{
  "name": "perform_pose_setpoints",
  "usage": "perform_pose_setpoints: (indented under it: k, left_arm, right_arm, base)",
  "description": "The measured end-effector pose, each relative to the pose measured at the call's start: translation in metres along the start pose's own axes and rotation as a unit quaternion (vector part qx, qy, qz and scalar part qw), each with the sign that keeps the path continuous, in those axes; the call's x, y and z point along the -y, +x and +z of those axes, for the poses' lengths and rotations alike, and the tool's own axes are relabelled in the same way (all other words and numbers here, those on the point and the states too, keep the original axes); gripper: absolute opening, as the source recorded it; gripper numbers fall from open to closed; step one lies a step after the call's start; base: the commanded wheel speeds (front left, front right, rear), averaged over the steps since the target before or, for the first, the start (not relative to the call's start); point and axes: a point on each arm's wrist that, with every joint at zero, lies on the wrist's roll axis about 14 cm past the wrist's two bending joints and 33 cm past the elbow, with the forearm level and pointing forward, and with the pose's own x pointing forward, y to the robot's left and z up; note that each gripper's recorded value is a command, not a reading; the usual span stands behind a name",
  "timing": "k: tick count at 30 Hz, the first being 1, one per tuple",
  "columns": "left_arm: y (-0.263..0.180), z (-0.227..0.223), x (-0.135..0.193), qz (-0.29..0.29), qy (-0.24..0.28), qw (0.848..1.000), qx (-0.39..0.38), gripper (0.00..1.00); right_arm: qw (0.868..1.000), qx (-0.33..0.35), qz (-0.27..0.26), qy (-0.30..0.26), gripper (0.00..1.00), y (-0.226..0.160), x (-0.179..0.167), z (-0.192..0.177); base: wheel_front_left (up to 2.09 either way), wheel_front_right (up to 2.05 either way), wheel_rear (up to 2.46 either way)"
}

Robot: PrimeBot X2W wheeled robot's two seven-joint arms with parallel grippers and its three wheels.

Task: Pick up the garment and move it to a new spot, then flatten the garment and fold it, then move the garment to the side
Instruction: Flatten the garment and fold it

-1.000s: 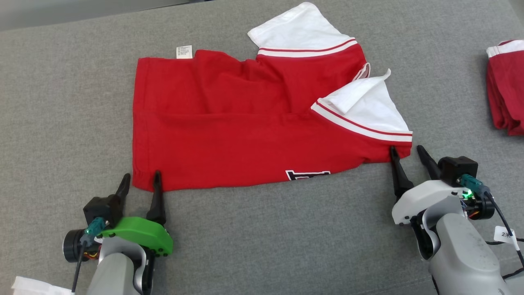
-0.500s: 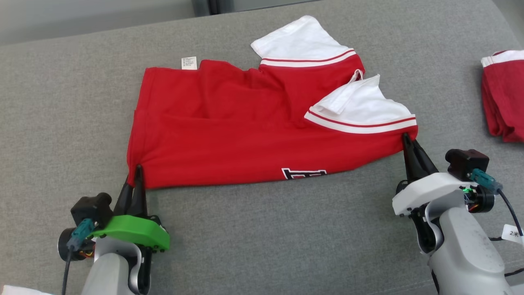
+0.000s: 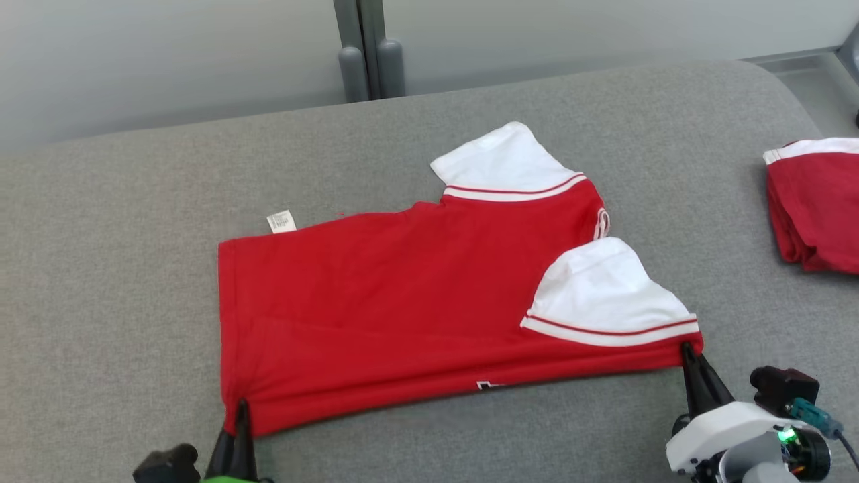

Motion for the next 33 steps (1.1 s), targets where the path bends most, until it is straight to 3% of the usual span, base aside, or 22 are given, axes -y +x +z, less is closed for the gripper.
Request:
perform_pose_setpoints:
  k: [4,5,6,7,16,21,33]
  left_arm:
    - [-0.018,-0.025,-0.005,0.015,-0.014,0.999,-0.035,0.00]
    - [-0.021,-0.029,-0.006,0.018,-0.014,0.999,-0.042,0.38]
    - [-0.021,-0.032,-0.005,0.018,-0.013,0.999,-0.046,0.93]
    - [-0.021,-0.033,-0.004,0.018,-0.013,0.999,-0.048,1.00]
    - [0.035,0.017,0.010,-0.005,-0.007,1.000,0.018,1.00]
    - [0.076,0.029,0.019,-0.033,0.036,0.999,0.019,1.00]
    - [0.141,0.025,-0.014,-0.007,0.096,0.995,-0.020,1.00]
  right_arm:
    - [1.000,-0.018,0.002,0.002,0.00,-0.009,-0.001,-0.013]
    - [1.000,-0.023,0.004,0.003,0.00,-0.009,-0.002,-0.016]
    - [1.000,-0.026,0.005,0.004,0.46,-0.009,-0.003,-0.018]
    - [1.000,-0.026,0.006,0.004,1.00,-0.008,-0.004,-0.018]
    - [0.998,0.026,0.052,-0.039,1.00,0.039,-0.035,0.021]
    - [0.994,0.040,0.082,-0.062,1.00,0.069,-0.058,0.034]
    - [0.987,0.026,0.122,-0.099,1.00,0.118,-0.086,0.028]
  base:
    - [0.00,0.00,0.00]
    - [0.00,0.00,0.00]
    - [0.00,0.00,0.00]
    - [0.00,0.00,0.00]
    - [0.00,0.00,0.00]
    - [0.00,0.00,0.00]
    - [0.00,0.00,0.00]
